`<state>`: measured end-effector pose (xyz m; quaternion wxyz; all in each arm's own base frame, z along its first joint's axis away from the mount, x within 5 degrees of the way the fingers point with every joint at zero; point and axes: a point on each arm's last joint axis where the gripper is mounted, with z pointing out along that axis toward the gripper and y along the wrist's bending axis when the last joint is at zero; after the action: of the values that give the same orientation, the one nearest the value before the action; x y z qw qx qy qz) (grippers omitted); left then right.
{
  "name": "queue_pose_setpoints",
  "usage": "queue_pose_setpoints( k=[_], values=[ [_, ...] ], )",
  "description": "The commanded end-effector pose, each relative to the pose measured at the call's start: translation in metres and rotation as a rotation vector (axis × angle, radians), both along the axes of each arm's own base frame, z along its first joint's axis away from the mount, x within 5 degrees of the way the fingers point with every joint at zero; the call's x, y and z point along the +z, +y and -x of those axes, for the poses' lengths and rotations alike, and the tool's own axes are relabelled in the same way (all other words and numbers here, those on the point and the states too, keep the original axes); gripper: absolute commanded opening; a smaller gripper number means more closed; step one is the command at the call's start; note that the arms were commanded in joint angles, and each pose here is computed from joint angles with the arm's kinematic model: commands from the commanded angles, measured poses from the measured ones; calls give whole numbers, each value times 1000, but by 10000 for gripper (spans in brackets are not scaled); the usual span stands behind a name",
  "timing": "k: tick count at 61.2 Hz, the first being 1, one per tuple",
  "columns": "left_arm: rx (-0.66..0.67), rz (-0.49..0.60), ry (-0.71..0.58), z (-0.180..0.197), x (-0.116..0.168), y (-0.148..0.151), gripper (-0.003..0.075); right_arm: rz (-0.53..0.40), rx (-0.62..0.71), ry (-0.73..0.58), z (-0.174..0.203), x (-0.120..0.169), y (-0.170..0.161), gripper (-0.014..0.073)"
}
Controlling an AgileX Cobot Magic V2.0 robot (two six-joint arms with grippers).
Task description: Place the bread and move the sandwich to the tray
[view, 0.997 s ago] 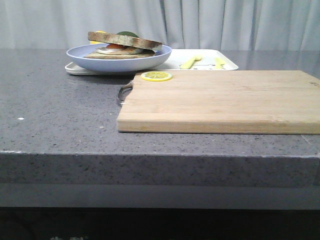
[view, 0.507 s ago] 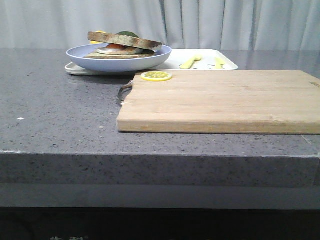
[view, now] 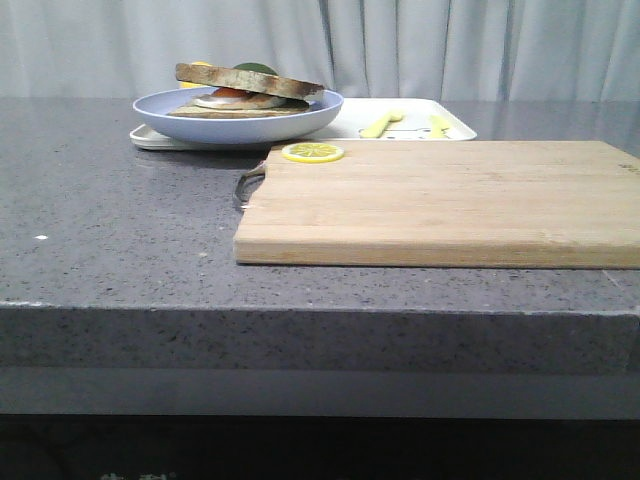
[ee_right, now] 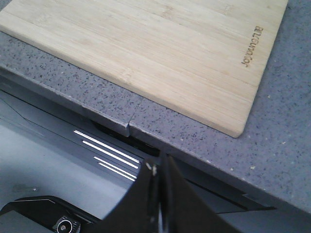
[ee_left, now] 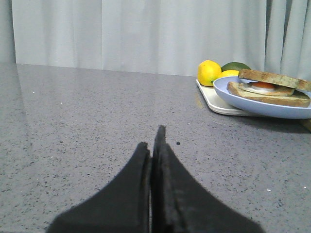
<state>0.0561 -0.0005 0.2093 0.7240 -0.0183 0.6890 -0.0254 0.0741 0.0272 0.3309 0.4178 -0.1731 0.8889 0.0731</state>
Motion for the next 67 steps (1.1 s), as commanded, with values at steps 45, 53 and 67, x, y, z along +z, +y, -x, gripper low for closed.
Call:
queue_pose_setpoints(
  k=[45, 53, 67],
  values=[
    [5, 13, -91, 2, 6, 0, -18, -86, -324, -796, 17, -76, -27, -68],
    [5, 13, -91, 2, 6, 0, -18, -125, -341, -864, 19, -102, -28, -68],
    [5, 13, -91, 2, 6, 0, -18, -128, -342, -827, 20, -120, -28, -68]
  ],
)
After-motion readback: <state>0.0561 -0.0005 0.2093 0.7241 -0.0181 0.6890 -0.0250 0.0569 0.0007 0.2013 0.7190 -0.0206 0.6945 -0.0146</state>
